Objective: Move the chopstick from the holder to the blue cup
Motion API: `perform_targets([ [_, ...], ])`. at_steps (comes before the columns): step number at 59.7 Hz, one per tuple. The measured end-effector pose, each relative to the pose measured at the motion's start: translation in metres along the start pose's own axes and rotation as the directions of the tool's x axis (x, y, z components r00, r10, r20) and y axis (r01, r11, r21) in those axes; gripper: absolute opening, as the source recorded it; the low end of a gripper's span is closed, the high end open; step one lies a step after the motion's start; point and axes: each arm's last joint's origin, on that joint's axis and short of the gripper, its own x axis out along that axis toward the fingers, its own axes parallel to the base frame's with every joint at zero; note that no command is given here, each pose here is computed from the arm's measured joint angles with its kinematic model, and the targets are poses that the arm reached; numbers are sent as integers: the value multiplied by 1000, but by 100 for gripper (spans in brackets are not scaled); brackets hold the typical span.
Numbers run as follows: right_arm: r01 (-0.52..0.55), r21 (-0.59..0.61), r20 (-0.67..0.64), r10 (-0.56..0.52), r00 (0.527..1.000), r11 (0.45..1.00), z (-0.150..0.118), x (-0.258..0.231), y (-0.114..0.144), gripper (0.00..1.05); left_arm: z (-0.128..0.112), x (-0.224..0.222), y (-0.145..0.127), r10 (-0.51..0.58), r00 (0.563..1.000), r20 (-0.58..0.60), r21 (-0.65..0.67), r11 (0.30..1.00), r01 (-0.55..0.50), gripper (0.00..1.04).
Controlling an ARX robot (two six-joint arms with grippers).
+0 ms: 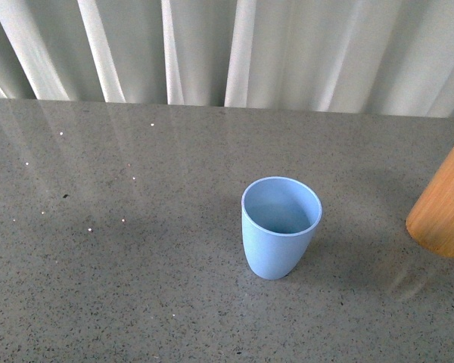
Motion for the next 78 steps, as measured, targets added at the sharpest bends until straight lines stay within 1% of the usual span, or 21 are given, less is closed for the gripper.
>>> perform_targets([
  [2,0,0,0,0,1000,1000,0,0,0,95,-1,-2,-2,2,1000,1,-3,1000,-2,3],
  [25,0,0,0,0,1000,1000,0,0,0,95,-14,-28,-24,-1,1000,5,-7,1000,2,4],
  [30,0,0,0,0,1000,1000,0,0,0,95,-16,-31,-30,19,1000,23,-7,1000,-19,4],
  [34,0,0,0,0,1000,1000,0,0,0,95,-16,-34,-35,-3,1000,24,-7,1000,3,4],
  [78,0,0,0,0,1000,1000,0,0,0,95,-13,-56,-36,-6,999,37,-7,1000,6,4],
])
